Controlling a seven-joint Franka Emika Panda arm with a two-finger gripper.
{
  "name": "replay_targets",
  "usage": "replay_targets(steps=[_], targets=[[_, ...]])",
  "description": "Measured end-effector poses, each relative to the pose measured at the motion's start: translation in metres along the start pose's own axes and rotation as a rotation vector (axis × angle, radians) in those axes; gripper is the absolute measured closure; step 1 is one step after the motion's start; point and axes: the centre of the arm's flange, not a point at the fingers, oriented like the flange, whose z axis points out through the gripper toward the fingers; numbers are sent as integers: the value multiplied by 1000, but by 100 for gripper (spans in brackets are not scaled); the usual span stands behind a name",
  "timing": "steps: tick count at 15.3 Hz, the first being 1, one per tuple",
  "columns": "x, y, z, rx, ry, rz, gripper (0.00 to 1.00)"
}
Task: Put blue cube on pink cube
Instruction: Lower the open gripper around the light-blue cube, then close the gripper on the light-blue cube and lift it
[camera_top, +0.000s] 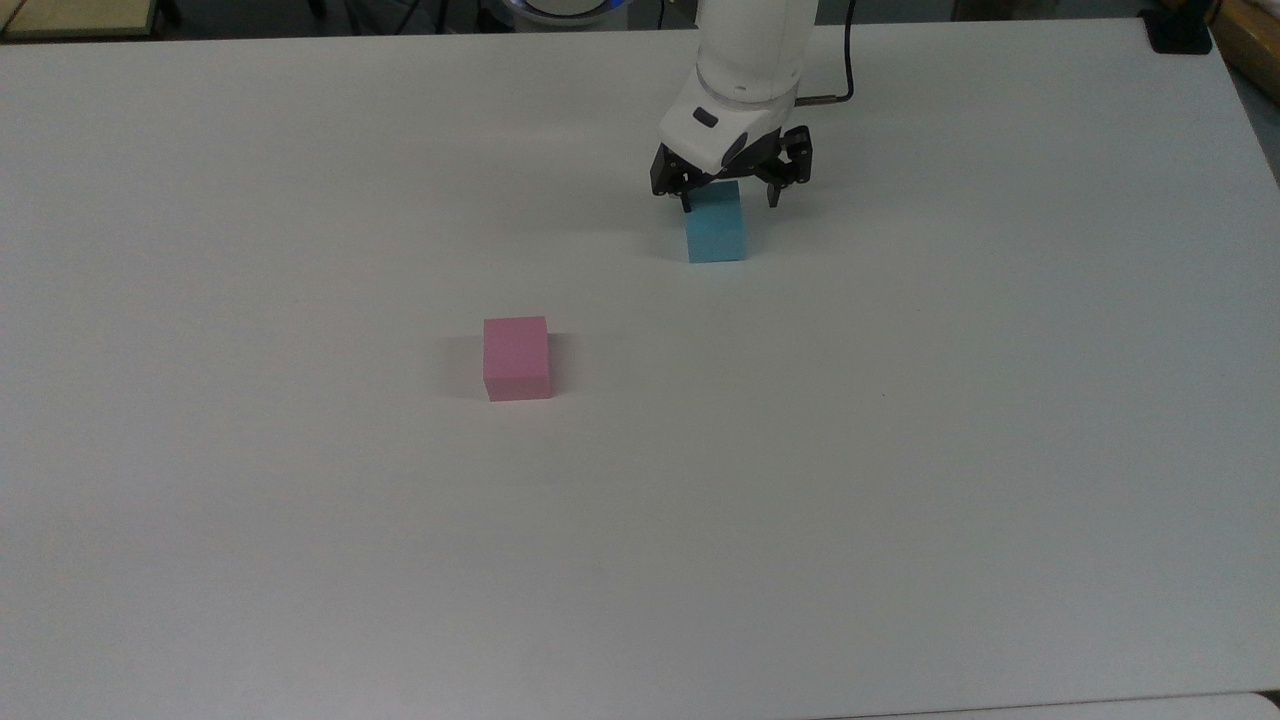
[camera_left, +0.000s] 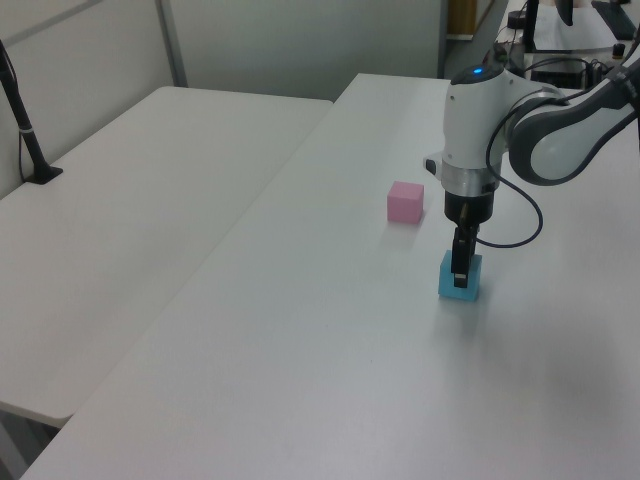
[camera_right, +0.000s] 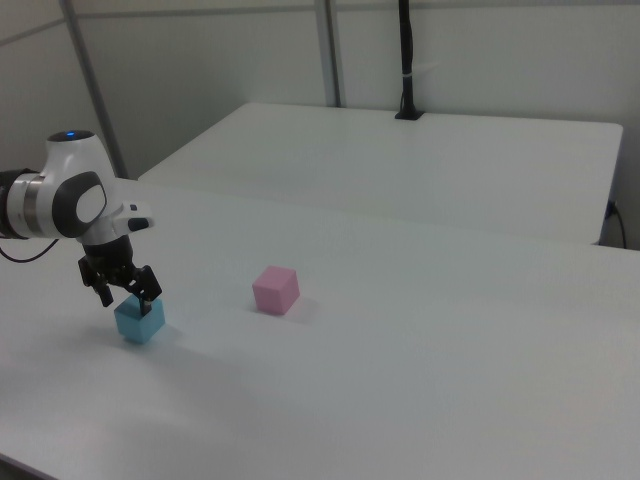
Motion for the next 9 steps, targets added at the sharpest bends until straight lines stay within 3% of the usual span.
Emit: replay_targets(steps=[9], targets=[[6,1,-11,6,22,36,0]])
